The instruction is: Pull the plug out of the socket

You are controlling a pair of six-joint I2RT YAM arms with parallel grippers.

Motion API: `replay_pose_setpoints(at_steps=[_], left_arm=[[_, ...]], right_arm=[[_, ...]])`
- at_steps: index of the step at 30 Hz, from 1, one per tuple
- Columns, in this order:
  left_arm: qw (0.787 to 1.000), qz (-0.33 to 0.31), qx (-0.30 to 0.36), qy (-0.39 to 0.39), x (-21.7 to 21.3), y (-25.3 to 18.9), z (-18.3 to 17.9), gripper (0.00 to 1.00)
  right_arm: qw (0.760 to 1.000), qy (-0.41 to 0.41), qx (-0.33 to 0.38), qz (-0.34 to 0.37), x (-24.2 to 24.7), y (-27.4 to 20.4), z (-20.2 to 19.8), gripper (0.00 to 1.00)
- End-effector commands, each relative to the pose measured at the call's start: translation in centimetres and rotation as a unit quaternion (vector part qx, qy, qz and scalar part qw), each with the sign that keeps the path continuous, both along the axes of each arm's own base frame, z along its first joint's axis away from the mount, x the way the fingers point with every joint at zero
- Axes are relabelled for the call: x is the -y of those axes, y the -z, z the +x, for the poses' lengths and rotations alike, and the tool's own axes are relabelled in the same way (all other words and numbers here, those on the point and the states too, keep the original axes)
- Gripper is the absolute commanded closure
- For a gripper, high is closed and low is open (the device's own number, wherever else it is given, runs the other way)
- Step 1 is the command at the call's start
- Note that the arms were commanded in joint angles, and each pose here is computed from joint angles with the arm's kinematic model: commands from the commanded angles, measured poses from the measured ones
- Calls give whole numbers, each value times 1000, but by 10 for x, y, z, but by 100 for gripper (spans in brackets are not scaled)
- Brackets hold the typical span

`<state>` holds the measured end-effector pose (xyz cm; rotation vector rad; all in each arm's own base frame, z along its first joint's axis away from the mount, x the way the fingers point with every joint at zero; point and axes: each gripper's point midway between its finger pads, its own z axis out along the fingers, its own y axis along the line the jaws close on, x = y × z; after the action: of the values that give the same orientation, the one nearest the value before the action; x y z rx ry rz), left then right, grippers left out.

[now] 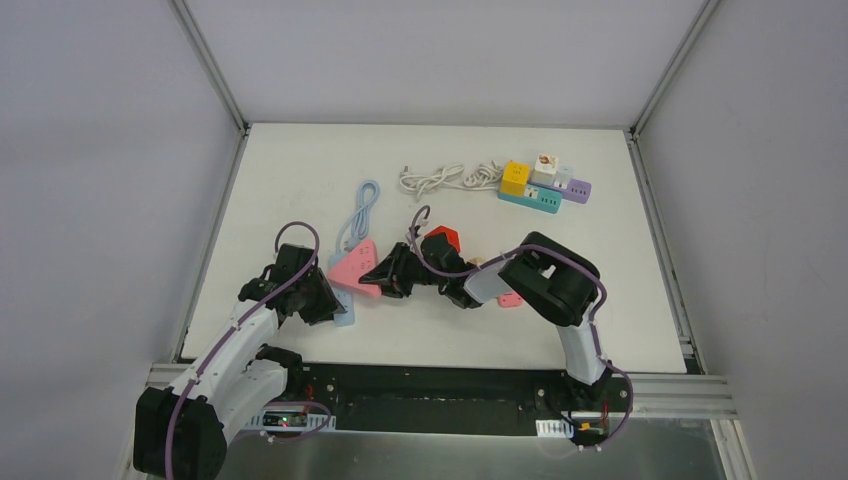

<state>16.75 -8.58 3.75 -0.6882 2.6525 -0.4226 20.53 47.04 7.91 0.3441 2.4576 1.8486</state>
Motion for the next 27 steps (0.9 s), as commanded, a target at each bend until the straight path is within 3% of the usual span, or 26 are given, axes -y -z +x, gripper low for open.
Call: replay_pose_setpoints(at_steps=[1, 5, 11, 18, 22, 27], left_arm=[[999, 16, -45, 0, -5, 21, -18, 71], [999, 17, -46, 0, -5, 21, -19, 71], [999, 17, -45, -1, -5, 21, -18, 71], [999, 17, -47, -1, -5, 22, -20, 71], [999, 17, -47, -2, -6, 22, -20, 71], [999, 17, -47, -2, -6, 22, -20, 71]], right_arm=[[994, 20, 72, 75, 0, -62, 15, 100], [985, 6, 129, 111, 5, -80, 8, 100], [983, 4, 144, 118, 3, -88, 9, 100], [998, 61, 22, -2, 1, -49, 32, 100], [998, 65, -25, -5, 1, -43, 36, 100], [994, 39, 79, 63, 3, -75, 26, 100]])
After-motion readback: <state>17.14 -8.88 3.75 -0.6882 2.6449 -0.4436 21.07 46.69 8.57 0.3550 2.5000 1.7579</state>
